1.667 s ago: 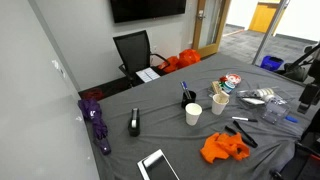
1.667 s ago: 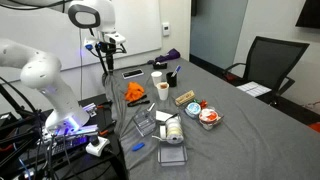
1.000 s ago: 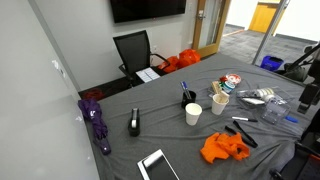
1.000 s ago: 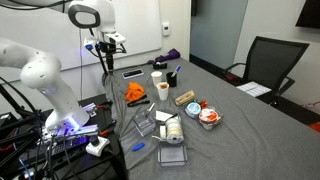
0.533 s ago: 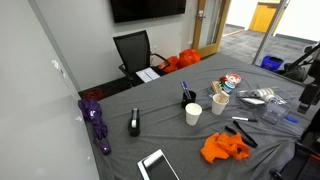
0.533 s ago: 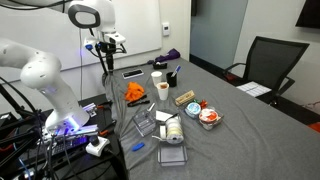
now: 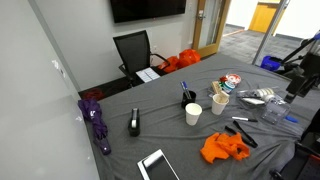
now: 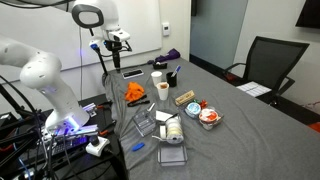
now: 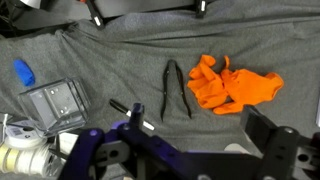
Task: Move the wooden object from the clear container to the white cup
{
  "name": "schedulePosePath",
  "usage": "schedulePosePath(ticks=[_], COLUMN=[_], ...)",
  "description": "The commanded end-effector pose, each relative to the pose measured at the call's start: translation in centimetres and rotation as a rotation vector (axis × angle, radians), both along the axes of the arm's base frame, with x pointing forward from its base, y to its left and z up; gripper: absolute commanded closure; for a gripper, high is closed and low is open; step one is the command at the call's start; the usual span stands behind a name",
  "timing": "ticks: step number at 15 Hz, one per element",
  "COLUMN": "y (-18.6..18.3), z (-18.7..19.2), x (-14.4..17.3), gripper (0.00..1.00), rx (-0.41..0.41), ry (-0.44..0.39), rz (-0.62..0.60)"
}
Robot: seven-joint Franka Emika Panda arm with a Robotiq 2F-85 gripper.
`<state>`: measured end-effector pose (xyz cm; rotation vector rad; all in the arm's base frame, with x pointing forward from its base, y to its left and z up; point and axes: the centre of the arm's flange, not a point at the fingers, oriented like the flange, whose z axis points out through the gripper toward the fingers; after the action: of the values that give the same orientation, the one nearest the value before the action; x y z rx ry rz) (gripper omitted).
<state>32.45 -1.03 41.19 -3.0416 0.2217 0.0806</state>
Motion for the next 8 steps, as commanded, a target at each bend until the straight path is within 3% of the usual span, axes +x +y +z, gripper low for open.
schedulePosePath(ticks=[1, 8], y=[-1.9, -4.1], z=[0.5, 0.6], x=[4.7, 12.6], gripper=[0.00, 0.00], rx=[0.017, 0.098], ry=[-0.023, -0.188], rz=[-0.091, -0.327])
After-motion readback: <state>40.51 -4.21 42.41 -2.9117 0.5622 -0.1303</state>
